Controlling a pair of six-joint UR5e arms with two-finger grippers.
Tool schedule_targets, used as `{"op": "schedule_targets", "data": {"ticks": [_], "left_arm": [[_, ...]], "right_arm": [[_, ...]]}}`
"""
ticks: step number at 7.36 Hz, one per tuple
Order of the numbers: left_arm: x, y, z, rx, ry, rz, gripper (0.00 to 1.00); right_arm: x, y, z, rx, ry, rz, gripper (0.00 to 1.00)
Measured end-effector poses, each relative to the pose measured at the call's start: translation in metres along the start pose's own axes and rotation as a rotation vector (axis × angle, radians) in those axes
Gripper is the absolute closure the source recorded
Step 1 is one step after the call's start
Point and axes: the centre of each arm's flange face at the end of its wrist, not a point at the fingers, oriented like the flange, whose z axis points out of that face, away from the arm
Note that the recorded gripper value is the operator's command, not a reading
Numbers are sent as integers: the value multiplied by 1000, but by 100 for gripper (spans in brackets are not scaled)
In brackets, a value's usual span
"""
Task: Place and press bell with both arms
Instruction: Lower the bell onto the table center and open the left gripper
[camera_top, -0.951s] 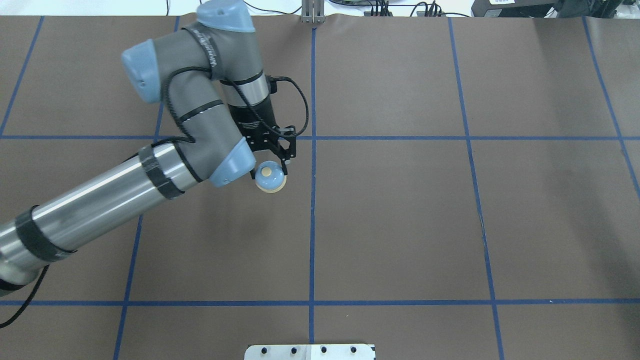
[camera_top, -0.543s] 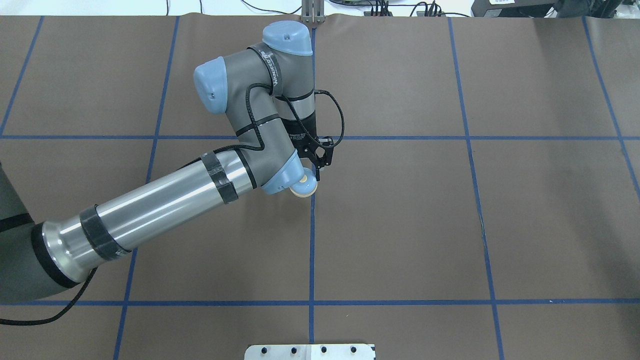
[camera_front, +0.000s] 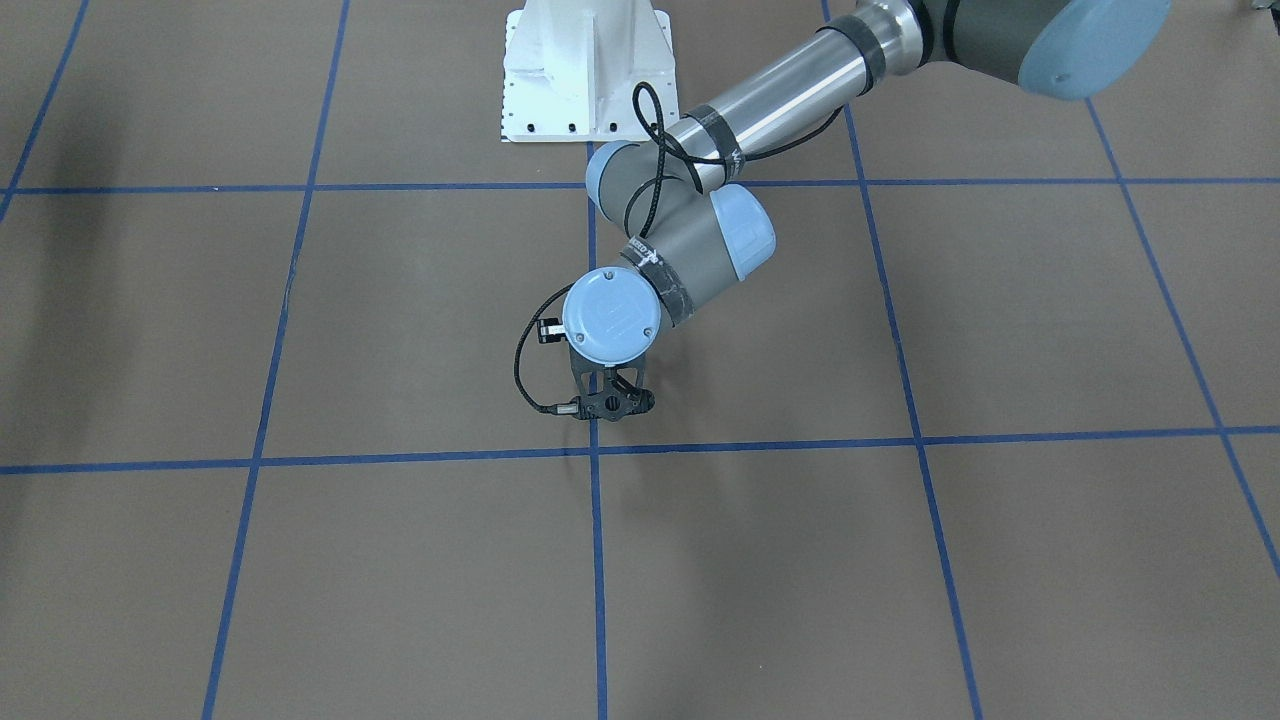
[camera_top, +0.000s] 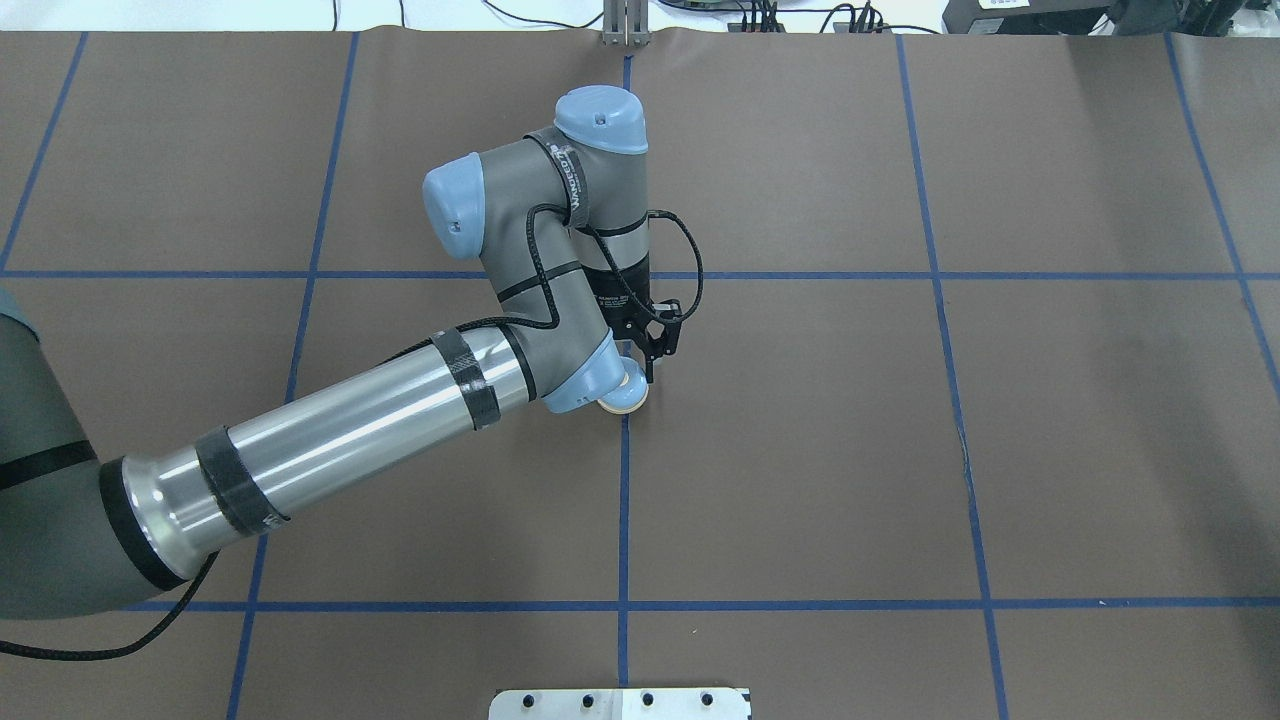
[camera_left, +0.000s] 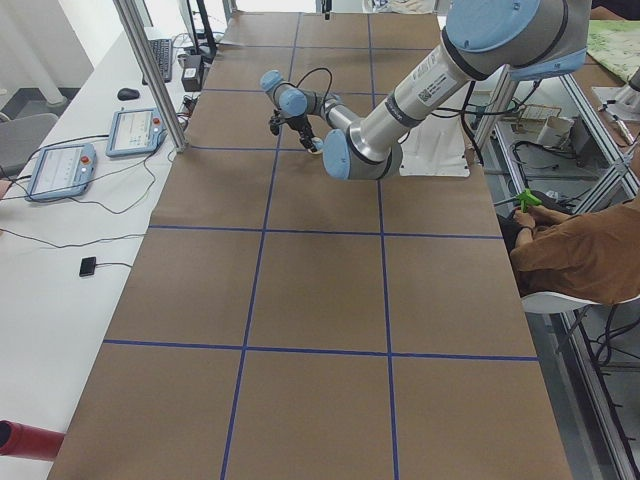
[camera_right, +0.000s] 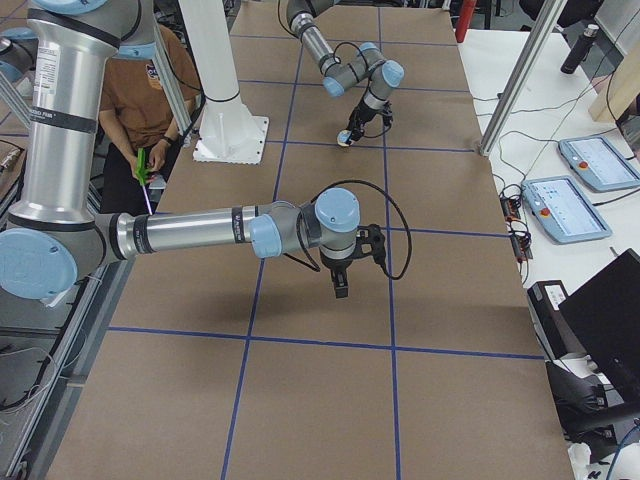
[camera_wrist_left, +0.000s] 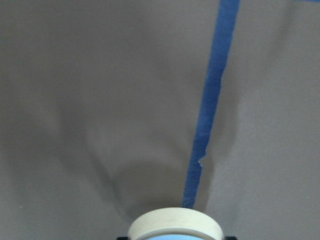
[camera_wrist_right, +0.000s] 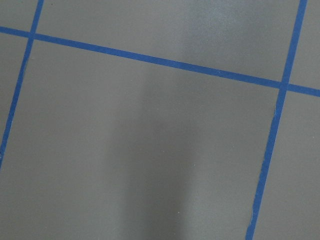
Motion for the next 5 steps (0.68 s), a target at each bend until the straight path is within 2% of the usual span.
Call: {"op": "schedule_targets", "data": {"ticks": [2,3,5], "left_arm": [[4,3,4,-4,0,4,25],[5,3,5,-3,1,8,14],[6,1,9,14,7,23,11]], "right_arm": [[0,0,0,-1,0,3,0],[0,0,0,-1,0,4,0],[-1,0,2,-4,1,3,0]]}}
